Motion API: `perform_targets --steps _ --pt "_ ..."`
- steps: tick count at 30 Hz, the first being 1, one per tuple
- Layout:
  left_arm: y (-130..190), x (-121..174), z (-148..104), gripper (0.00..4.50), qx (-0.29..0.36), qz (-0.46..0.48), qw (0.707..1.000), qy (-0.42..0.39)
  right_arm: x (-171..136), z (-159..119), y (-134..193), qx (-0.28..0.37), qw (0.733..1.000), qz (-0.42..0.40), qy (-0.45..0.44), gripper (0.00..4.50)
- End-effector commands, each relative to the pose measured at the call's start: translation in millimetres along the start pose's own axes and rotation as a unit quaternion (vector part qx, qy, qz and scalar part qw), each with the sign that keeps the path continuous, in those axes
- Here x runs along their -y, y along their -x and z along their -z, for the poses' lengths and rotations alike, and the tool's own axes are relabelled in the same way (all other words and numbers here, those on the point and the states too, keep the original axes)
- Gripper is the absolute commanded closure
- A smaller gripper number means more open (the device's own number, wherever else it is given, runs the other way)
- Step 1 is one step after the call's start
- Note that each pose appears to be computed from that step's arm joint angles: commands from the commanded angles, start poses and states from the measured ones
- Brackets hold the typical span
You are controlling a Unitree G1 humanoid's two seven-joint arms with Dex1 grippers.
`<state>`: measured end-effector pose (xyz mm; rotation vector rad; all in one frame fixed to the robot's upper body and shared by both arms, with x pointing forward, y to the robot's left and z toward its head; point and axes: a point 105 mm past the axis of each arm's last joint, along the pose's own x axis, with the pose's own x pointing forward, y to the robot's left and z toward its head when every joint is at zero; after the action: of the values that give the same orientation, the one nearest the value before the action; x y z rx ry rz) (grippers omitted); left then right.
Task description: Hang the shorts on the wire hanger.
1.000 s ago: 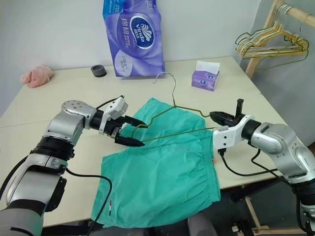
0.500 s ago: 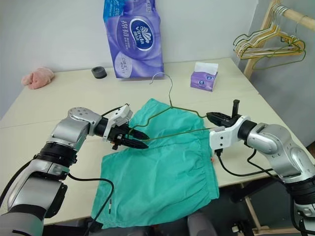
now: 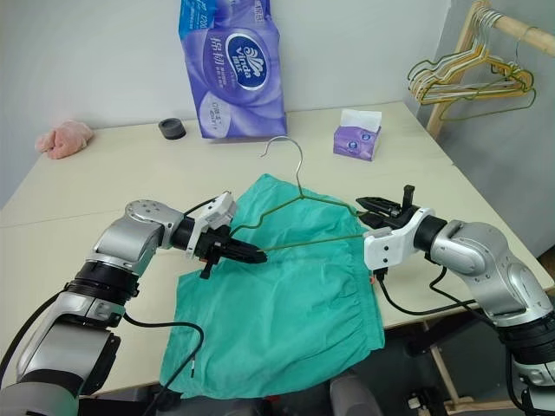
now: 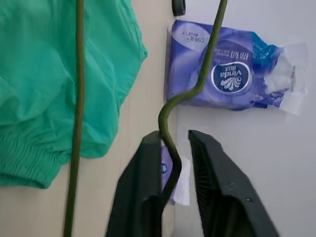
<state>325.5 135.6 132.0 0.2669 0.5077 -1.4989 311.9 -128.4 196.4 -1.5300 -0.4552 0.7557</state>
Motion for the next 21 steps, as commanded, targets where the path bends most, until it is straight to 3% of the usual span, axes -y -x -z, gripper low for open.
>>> perform_targets --steps 1,5,9,13,17,21 --pt "4 2 -8 4.5 0.014 -0.006 1.0 -0.013 8 -3 6 0.006 1.0 0.008 0.021 2.13" --pt "5 -10 -6 4.5 0.005 -0.05 0.998 -0.036 6 -9 17 0.028 1.0 -0.004 -0.007 2.13" --pt "11 -26 -6 4.5 -0.011 -0.107 0.99 -0.088 13 -10 30 0.034 0.994 -0.01 -0.103 2.13" --pt "13 -32 -12 4.5 -0.016 -0.121 0.983 -0.137 15 -9 36 0.031 0.97 -0.04 -0.236 2.13" --pt "14 -31 -17 4.5 -0.031 -0.115 0.973 -0.196 -1 5 37 -0.011 0.923 -0.078 -0.376 2.13" --pt "11 -27 -19 4.5 -0.028 -0.103 0.97 -0.216 -10 9 32 -0.028 0.907 -0.099 -0.409 2.13"
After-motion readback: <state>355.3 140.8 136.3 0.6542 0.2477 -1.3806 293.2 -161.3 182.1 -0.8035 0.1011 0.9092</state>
